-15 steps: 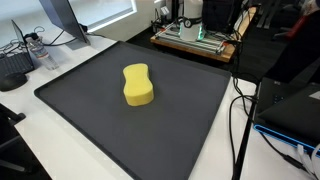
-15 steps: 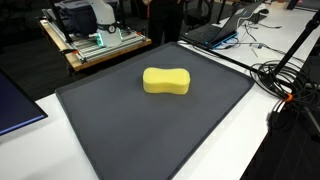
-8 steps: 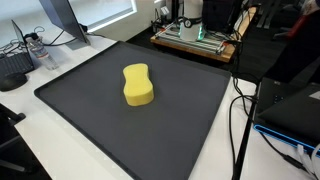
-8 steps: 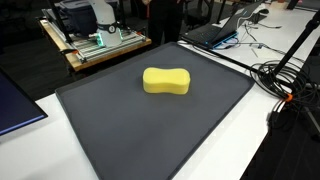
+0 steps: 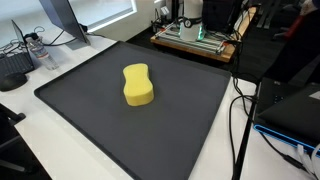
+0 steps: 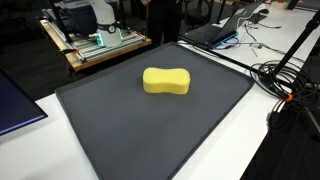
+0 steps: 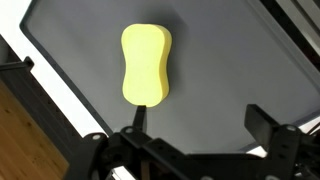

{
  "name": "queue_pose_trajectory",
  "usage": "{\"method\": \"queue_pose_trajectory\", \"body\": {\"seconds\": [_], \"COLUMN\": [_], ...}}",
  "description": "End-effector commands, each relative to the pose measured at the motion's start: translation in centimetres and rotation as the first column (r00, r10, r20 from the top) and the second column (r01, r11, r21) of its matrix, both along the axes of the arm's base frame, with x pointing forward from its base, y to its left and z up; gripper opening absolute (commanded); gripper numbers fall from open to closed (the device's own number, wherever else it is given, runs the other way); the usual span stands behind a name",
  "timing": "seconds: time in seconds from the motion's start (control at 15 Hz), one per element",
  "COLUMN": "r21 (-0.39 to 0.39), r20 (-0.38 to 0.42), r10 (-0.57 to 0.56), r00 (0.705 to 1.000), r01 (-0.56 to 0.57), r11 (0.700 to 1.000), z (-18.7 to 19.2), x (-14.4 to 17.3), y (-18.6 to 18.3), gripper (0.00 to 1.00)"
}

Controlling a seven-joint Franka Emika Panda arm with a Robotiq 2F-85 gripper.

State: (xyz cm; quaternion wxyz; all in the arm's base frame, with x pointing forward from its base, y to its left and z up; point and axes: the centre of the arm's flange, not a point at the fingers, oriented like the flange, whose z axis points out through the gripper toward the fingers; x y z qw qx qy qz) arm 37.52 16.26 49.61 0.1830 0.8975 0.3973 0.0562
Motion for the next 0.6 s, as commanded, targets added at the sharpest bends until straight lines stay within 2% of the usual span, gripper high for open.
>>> {"method": "queue_pose_trajectory", "body": {"seconds": [0.0, 0.27, 0.53], "r21": [-0.044, -0.069, -0.115], "r20": [-0.023, -0.064, -0.095], "r10": [-0.034, -0.096, -0.126], "r00": [0.999, 0.993, 0.987], "r01": [0.033, 0.091, 0.115], "r11": [0.999, 0.993, 0.987], "z": [-4.6, -9.6, -13.3], "x": [1.1, 1.6, 3.9], "y": [2.0, 3.5, 6.3], "gripper": [1.0, 1.0, 1.0]}}
